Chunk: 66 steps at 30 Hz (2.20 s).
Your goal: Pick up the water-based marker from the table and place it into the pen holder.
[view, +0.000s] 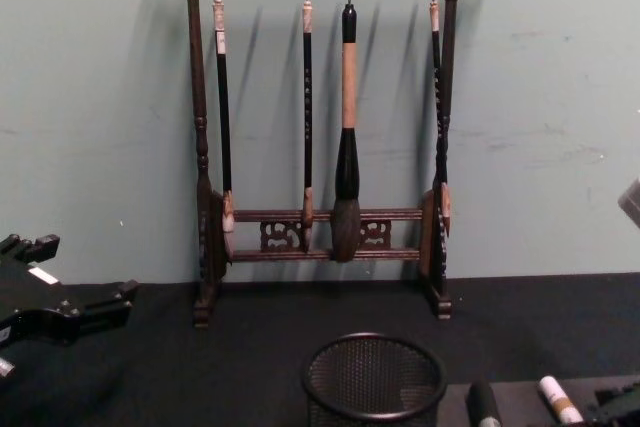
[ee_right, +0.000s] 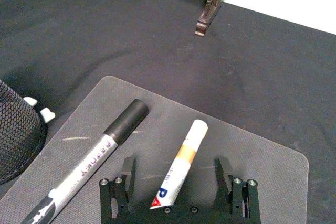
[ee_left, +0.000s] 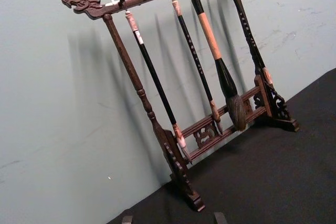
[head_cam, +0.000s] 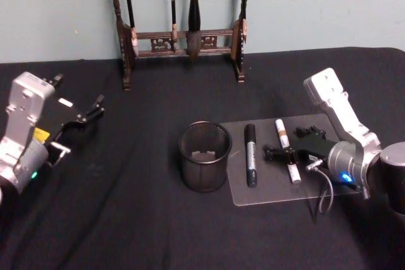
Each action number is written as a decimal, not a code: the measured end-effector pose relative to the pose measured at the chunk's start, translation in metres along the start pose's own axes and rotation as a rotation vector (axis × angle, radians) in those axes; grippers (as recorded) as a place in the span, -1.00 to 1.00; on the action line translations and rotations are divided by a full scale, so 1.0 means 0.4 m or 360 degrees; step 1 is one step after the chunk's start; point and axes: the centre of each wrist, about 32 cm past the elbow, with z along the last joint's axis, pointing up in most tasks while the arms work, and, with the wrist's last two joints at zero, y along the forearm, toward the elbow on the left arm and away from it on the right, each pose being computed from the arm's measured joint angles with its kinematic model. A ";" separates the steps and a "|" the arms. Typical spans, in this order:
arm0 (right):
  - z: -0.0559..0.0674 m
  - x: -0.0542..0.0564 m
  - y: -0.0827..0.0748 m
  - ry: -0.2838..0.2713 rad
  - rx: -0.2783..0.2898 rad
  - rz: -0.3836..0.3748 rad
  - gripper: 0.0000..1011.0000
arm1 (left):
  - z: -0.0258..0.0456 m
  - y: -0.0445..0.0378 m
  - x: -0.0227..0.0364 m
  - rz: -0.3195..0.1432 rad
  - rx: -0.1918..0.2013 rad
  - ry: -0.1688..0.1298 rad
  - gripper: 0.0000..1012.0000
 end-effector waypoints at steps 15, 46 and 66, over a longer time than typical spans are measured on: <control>-0.001 -0.001 0.001 -0.0013 -0.0005 -0.0001 0.98 | 0.000 0.000 0.000 0.0000 0.0000 0.0000 0.98; -0.001 -0.001 0.000 -0.0008 -0.0003 0.0000 -0.64 | 0.000 0.000 0.000 0.0000 0.0000 0.0000 0.98; -0.009 0.002 -0.036 -0.0141 0.0425 -0.0053 -0.64 | 0.000 0.000 0.000 0.0000 0.0000 0.0000 0.98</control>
